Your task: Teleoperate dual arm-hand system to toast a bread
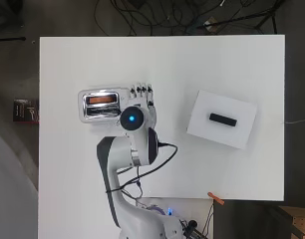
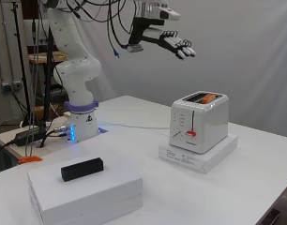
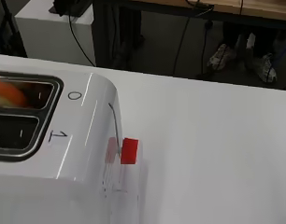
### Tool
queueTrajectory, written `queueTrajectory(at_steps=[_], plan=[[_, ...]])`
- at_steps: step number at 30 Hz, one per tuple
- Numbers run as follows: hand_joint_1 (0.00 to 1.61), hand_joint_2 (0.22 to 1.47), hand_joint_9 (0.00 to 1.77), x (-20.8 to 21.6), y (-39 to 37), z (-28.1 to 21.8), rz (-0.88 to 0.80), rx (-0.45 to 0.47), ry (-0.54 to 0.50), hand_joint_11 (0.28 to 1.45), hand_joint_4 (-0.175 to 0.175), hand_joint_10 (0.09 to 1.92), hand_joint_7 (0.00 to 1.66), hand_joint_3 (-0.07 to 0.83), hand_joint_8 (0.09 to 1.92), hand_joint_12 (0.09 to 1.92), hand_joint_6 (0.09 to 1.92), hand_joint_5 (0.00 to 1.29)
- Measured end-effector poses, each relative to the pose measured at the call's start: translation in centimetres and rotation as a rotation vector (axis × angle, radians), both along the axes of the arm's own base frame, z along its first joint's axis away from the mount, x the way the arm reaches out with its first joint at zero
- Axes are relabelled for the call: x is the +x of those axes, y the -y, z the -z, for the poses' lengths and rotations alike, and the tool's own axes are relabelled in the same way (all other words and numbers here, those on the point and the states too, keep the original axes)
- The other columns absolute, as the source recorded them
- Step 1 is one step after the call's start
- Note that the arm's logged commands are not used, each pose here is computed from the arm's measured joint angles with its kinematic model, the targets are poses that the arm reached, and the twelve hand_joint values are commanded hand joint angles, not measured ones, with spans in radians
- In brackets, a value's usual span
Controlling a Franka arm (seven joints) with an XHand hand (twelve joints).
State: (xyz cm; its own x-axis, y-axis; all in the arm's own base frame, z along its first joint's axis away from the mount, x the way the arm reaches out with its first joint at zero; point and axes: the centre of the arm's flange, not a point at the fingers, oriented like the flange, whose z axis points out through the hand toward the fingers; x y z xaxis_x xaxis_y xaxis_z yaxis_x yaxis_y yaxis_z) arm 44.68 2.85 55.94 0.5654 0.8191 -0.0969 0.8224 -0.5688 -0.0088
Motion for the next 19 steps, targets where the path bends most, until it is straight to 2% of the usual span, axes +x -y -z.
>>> queueTrajectory(at_steps=[4,7,11,19], plan=[[0.0,1.12,0.28,-1.9,-2.3,-0.5,0.004,-0.053,-0.026,0.36,-0.067,0.09,0.21,0.001,0.09,0.09,0.09,0.23],[0.0,1.12,0.26,-2.3,-2.0,-0.2,0.066,-0.08,-0.05,0.35,-0.067,0.09,0.21,0.001,0.09,0.09,0.09,0.22],[0.0,1.13,0.25,-2.8,-1.6,0.2,0.066,-0.109,-0.077,0.34,-0.064,0.09,0.21,0.002,0.09,0.09,0.09,0.23],[0.0,1.13,0.25,-2.3,0.3,-0.4,0.085,-0.088,-0.072,0.32,-0.065,0.09,0.23,0.002,0.09,0.09,0.09,0.25]])
